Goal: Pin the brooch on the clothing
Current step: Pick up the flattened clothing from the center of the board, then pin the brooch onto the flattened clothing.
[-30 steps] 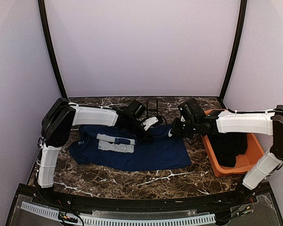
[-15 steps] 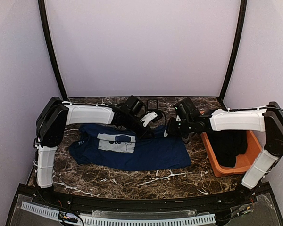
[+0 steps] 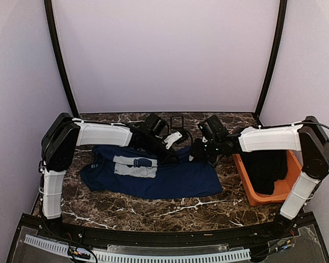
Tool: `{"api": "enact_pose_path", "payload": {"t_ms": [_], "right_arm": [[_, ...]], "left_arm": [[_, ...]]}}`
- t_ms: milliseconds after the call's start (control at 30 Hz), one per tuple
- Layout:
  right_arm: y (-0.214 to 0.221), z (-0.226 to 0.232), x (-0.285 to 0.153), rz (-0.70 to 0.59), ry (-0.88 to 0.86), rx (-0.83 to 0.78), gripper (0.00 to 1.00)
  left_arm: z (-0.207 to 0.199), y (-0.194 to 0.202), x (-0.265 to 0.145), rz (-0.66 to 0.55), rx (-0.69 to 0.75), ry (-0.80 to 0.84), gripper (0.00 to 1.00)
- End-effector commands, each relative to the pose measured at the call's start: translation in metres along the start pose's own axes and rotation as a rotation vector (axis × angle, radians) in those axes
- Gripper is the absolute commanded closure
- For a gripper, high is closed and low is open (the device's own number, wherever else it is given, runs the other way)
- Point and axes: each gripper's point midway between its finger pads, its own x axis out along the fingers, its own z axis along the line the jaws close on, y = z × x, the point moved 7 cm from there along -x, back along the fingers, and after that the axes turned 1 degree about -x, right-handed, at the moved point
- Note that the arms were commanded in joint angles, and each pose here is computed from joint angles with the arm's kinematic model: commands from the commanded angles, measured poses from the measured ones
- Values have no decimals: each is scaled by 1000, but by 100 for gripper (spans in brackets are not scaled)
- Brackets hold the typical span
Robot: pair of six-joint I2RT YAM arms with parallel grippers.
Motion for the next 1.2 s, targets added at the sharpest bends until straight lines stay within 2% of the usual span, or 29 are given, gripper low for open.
{"api": "enact_pose_path", "payload": {"t_ms": [0, 700, 1167], "right_arm": [[-7, 4, 3, -12, -16, 16, 100], [-8, 11, 14, 14, -15, 10, 100], [1, 15, 4, 15, -41, -61, 100]], "left_arm": [[-12, -19, -24, -75, 21, 21, 99], [-20, -21, -26, -114, 13, 92, 99], [-10, -16, -24, -88, 12, -6, 99]]}}
